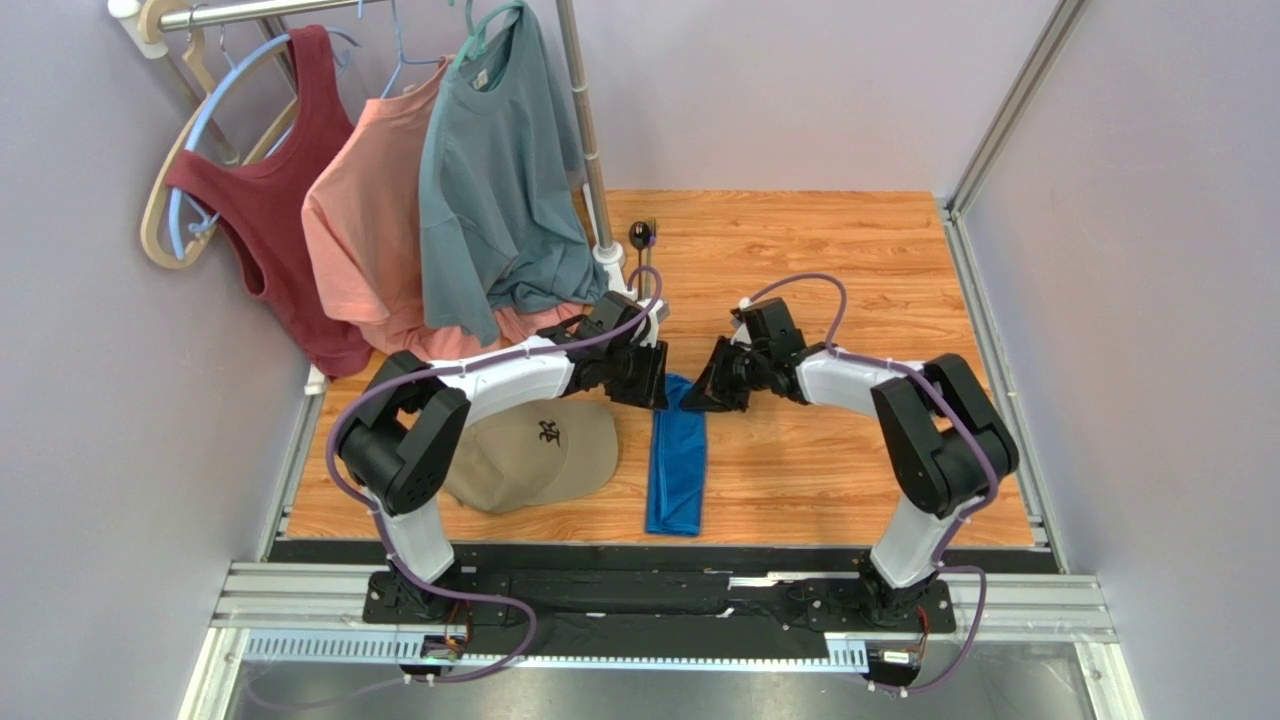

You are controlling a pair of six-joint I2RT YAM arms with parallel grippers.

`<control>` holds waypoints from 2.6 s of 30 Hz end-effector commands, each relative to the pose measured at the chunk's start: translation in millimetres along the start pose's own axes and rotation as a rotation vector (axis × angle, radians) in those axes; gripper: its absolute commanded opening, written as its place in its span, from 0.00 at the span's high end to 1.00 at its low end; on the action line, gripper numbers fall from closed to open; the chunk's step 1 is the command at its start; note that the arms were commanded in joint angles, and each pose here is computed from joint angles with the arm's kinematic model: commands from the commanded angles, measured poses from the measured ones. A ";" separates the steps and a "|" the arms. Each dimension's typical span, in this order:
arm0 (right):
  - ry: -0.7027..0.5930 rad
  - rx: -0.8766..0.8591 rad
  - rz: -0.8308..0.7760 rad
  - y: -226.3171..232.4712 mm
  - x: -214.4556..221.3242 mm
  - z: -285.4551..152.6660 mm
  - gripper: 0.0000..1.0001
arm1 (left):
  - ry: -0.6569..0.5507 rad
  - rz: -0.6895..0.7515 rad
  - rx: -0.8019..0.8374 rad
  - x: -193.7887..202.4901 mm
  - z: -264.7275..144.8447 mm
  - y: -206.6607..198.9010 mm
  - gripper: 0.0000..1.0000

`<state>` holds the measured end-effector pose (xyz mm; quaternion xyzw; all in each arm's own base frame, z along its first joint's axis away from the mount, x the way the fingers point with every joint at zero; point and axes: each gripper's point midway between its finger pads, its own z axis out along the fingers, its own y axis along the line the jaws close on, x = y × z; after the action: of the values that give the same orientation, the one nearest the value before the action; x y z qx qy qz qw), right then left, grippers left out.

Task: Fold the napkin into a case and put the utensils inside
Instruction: Stuff the top corner of the smaller-rectangle-folded napkin into the folded napkin, then smooth out the smaller rectangle-folded napkin at the center of the board.

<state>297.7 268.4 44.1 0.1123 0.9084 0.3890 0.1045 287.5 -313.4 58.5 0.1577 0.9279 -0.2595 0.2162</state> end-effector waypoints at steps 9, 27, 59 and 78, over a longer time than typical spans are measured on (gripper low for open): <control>-0.034 0.025 -0.088 -3.3 12.6 -37.8 1.00 | 0.028 0.037 0.000 -7.1 16.0 -0.7 0.52; 0.100 -0.042 -0.115 14.5 84.4 -14.2 1.00 | 0.065 -0.014 -0.088 5.6 30.7 25.2 0.87; -0.042 -0.015 -0.043 25.4 45.0 -10.0 1.00 | -0.114 0.046 -0.117 -43.6 -22.5 9.4 0.70; -0.128 -0.076 -0.004 31.7 -11.8 21.9 1.00 | -0.114 0.083 -0.147 -65.1 13.1 14.8 0.91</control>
<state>292.2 288.9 33.0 0.1363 0.9040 0.3844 0.1282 339.8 -313.7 64.6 0.1561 0.9313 -0.1889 0.2696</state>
